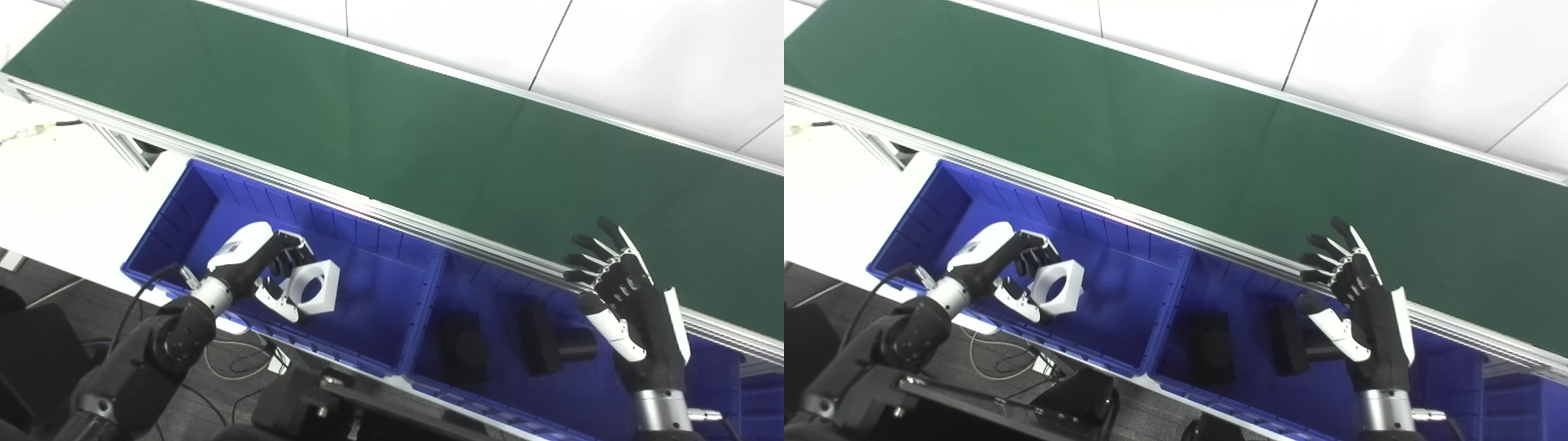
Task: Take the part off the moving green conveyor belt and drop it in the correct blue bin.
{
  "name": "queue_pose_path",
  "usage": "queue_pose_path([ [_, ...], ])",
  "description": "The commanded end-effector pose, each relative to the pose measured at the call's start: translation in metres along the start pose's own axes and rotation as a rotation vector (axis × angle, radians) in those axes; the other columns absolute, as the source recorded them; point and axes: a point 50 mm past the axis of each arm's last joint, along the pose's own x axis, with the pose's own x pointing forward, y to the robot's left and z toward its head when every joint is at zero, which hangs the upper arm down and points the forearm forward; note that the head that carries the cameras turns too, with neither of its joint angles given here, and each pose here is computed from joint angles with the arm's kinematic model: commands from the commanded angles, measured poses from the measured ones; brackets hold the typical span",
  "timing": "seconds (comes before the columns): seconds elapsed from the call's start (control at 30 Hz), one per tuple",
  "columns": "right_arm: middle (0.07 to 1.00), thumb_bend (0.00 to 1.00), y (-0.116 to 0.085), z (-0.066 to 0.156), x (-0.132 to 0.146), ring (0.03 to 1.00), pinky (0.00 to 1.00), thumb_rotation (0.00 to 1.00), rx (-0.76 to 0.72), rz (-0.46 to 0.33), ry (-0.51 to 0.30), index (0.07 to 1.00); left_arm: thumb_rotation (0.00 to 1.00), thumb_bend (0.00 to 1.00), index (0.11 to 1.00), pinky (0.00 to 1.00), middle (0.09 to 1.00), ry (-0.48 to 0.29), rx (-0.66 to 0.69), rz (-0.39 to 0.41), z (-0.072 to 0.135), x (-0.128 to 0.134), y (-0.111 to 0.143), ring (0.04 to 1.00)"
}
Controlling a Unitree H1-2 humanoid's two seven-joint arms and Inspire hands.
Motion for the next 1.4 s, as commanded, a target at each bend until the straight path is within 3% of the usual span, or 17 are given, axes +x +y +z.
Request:
queue_pose_path([
  [0.0,0.806,0.78,0.0,0.01,0.003,0.721,0.63,0.59,-0.013,0.003,-0.057,0.924,0.0,0.52,0.491,0.42,0.478,-0.036,0.02,0.06,0.006,0.008,0.011,0.481],
  [0.43,0.803,0.8,0.004,0.008,0.005,0.72,0.62,0.58,-0.003,-0.002,-0.052,0.921,0.0,0.52,0.497,0.45,0.468,-0.037,0.042,0.078,0.011,0.014,0.024,0.476],
  [0.57,0.802,0.8,0.004,0.007,0.004,0.72,0.62,0.58,-0.005,-0.001,-0.057,0.921,0.0,0.52,0.501,0.45,0.484,-0.04,-0.006,0.066,0.012,0.012,0.031,0.518],
  [0.6,0.803,0.8,0.004,0.007,0.004,0.72,0.62,0.58,-0.005,-0.001,-0.056,0.921,0.03,0.52,0.499,0.45,0.557,-0.041,-0.009,0.064,0.013,0.011,0.034,0.54],
  [0.63,0.804,0.8,0.004,0.007,0.004,0.721,0.62,0.58,-0.004,-0.002,-0.056,0.92,0.08,0.64,0.611,0.46,0.617,-0.041,-0.009,0.064,0.014,0.01,0.036,0.564],
  [0.67,0.804,0.8,0.004,0.007,0.004,0.721,0.62,0.58,-0.002,-0.002,-0.056,0.92,0.11,0.69,0.66,0.49,0.65,-0.038,-0.008,0.062,0.015,0.009,0.038,0.596],
  [0.77,0.807,0.8,0.004,0.007,0.004,0.723,0.62,0.57,-0.001,0.0,-0.056,0.922,0.19,0.69,0.748,0.58,0.722,-0.029,-0.01,0.054,0.016,0.007,0.043,0.688],
  [0.87,0.806,0.81,0.004,0.007,0.004,0.72,0.62,0.57,-0.004,-0.001,-0.053,0.923,0.24,0.66,0.774,0.63,0.74,-0.013,-0.017,0.043,0.02,0.004,0.051,0.715],
  [1.03,0.804,0.81,0.004,0.007,0.004,0.719,0.62,0.56,-0.004,0.001,-0.053,0.923,0.51,0.68,0.789,0.68,0.774,-0.017,-0.017,0.034,0.028,-0.001,0.061,0.766],
  [1.37,0.805,0.8,0.005,0.005,0.004,0.724,0.62,0.56,-0.003,0.003,-0.055,0.925,0.58,0.74,0.806,0.74,0.805,-0.021,0.001,0.0,0.032,-0.003,0.069,0.808],
])
